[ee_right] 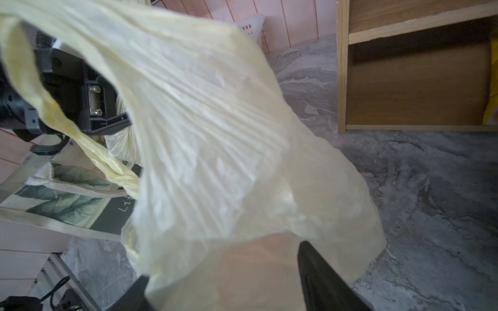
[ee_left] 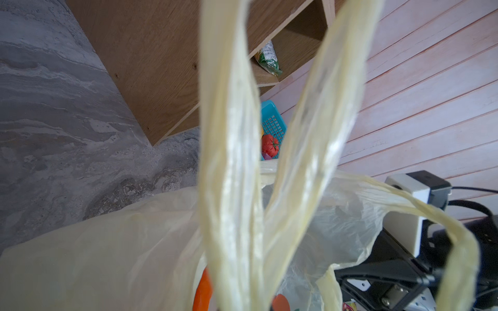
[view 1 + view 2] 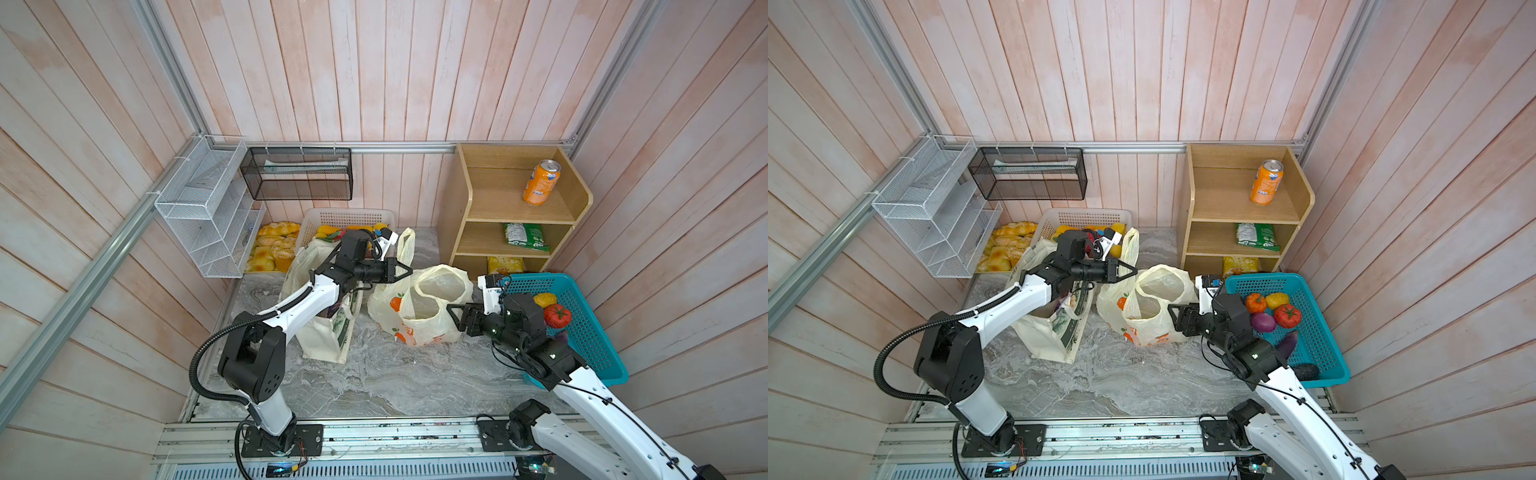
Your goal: Place the mixed food into the grocery bags and tie them
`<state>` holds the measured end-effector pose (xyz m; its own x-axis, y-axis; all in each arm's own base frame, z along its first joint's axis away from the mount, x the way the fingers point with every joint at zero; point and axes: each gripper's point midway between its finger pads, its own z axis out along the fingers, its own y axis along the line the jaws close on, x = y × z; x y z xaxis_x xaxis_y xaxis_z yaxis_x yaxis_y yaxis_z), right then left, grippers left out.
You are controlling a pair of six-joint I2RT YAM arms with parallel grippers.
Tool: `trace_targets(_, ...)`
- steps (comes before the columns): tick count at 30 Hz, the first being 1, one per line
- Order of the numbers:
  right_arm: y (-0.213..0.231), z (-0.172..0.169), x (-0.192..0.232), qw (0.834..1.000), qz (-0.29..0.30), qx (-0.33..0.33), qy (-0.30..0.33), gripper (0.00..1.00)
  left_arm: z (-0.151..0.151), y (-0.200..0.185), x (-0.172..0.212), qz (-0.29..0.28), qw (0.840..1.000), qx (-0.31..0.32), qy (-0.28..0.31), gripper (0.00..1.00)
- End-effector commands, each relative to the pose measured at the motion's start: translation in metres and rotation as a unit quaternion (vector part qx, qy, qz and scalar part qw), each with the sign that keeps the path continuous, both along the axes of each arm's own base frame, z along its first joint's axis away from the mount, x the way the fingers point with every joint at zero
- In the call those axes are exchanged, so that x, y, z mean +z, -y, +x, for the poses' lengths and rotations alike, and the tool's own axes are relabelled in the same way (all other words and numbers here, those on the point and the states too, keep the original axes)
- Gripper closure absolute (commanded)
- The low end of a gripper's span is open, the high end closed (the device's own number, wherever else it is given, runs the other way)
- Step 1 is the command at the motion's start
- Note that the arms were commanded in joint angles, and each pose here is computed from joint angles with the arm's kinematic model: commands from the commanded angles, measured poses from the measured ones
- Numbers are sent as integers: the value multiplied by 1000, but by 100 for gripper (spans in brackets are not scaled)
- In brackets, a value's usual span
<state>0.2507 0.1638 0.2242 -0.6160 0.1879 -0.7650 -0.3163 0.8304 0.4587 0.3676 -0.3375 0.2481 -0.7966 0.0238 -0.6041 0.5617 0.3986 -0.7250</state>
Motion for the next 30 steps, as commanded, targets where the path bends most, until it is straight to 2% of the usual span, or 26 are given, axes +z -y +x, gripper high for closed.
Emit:
trace_targets(1, 4, -5, 3, 1000, -21, -16, 10, 2, 7, 4, 4, 0, 1000, 4, 4, 100)
trace_targets(4, 1, -9, 11, 999, -35, -20, 24, 2, 8, 4, 3, 0, 1000, 5, 3, 100)
trace_targets(14, -3, -8, 26, 986, -134, -59, 83, 2, 12, 6, 4, 2, 1000, 4, 4, 100)
trace_targets(19, -5, 7, 27, 970, -200, -78, 112, 2, 14, 7, 4, 2, 1000, 1, 4, 100)
trace_targets(24, -5, 26, 40, 947, -256, -98, 165, 2, 14, 8, 4, 2, 1000, -1, 5, 100)
trace_targets(27, -3, 34, 53, 937, -270, -112, 189, 2, 14, 8, 2, 4, 1000, -3, 4, 100)
trace_targets(30, 1, 41, 62, 936, -266, -115, 202, 2, 14, 9, 2, 3, 1000, -5, 5, 100)
